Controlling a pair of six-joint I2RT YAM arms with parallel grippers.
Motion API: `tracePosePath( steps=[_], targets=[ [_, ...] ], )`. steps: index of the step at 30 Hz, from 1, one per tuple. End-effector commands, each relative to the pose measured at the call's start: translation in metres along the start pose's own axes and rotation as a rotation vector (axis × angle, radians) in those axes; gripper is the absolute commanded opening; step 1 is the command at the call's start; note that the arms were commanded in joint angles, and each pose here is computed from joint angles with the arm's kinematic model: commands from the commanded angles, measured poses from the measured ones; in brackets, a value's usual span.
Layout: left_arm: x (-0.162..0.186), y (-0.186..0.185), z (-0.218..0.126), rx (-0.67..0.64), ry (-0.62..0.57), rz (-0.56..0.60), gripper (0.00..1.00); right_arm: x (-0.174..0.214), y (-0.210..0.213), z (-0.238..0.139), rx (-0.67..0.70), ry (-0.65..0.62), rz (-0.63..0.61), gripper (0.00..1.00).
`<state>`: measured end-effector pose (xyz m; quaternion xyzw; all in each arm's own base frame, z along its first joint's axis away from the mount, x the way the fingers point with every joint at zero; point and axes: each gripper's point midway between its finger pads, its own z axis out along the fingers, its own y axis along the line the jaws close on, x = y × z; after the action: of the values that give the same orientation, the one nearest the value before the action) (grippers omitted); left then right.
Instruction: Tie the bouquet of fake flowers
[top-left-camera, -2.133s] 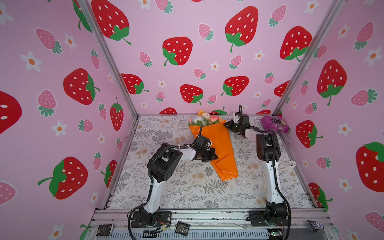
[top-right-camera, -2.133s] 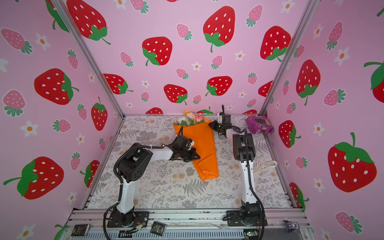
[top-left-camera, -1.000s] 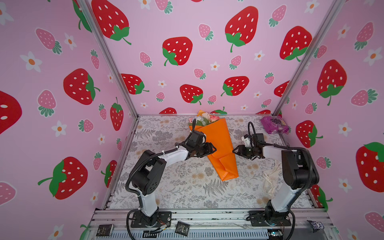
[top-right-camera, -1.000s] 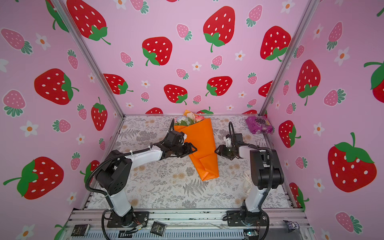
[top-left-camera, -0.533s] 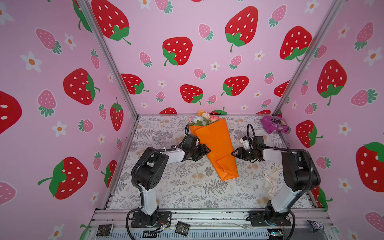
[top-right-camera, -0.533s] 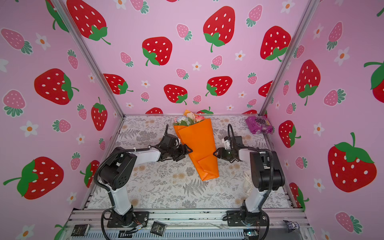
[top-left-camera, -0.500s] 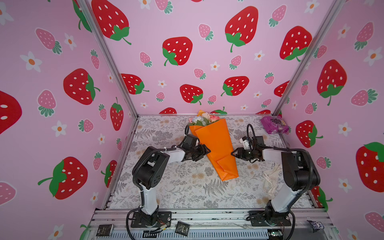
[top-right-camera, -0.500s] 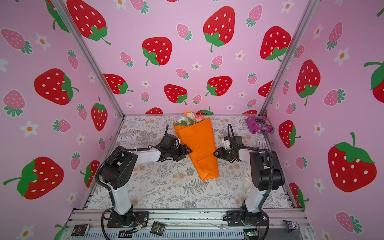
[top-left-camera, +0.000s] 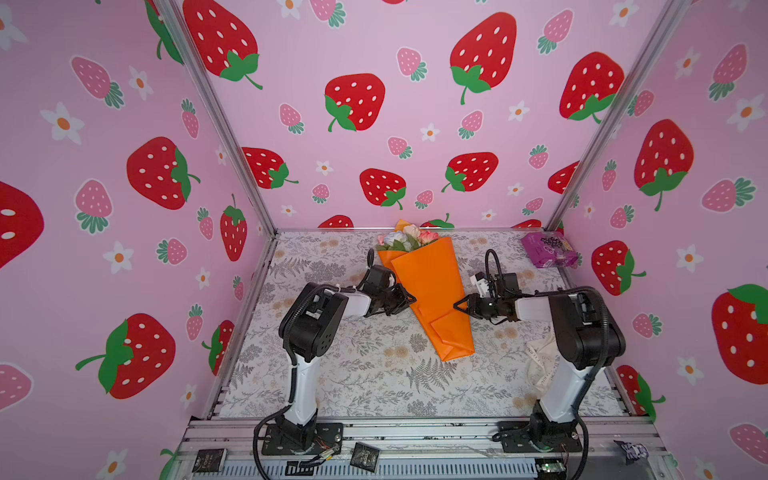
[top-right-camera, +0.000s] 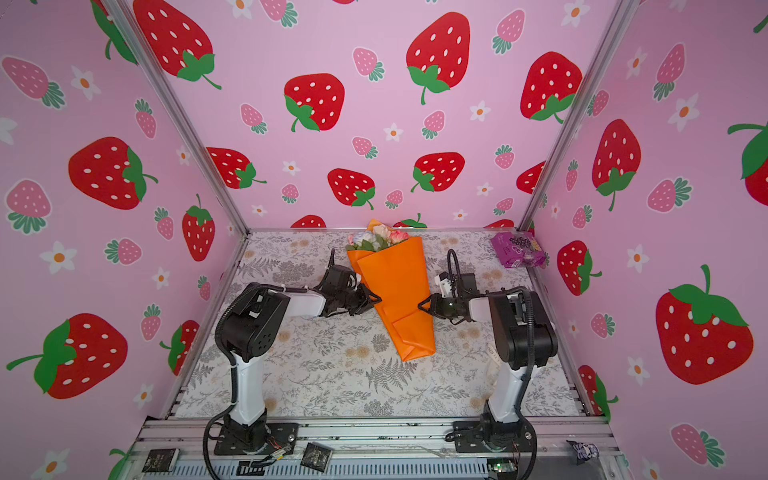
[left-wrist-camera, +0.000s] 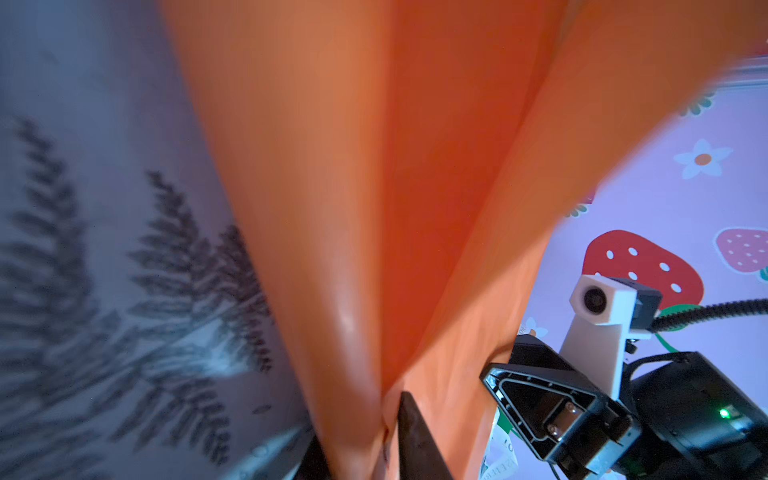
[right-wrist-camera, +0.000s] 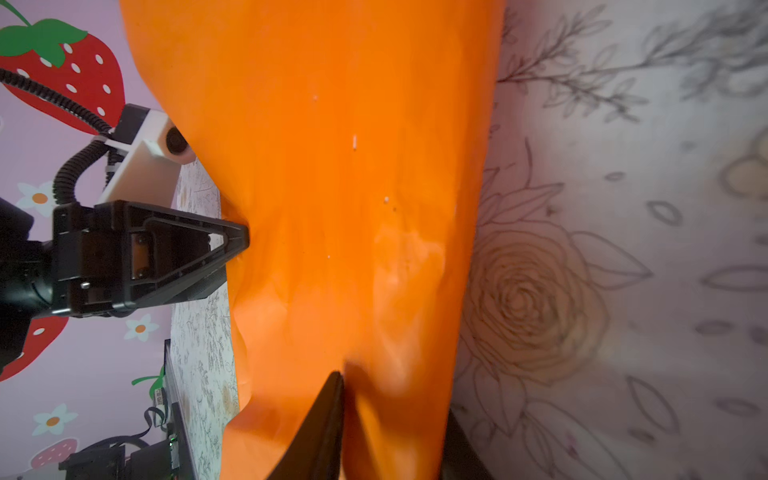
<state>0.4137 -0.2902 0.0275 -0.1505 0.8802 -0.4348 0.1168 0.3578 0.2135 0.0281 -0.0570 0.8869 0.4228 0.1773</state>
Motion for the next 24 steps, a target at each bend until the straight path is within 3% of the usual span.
tracePosePath(
  steps=[1, 5, 16, 21, 24],
  targets=[
    [-0.02, 0.014, -0.003, -0.036, -0.028, -0.028, 0.18, 0.007, -0.001, 0.017, 0.006, 0.019, 0.046, 0.23],
    [-0.034, 0.023, -0.005, -0.036, -0.035, -0.042, 0.13, 0.007, 0.002, 0.029, 0.011, 0.009, 0.065, 0.17],
    [-0.078, 0.033, 0.0, -0.04, -0.046, -0.048, 0.1, -0.02, 0.003, 0.053, 0.005, -0.064, 0.122, 0.11],
    [-0.093, 0.032, -0.001, -0.043, -0.061, -0.039, 0.1, -0.034, 0.005, 0.063, -0.015, -0.061, 0.12, 0.12],
    [-0.092, 0.028, -0.004, -0.044, -0.056, -0.024, 0.14, -0.038, 0.009, 0.059, -0.017, -0.07, 0.119, 0.18]
  ],
)
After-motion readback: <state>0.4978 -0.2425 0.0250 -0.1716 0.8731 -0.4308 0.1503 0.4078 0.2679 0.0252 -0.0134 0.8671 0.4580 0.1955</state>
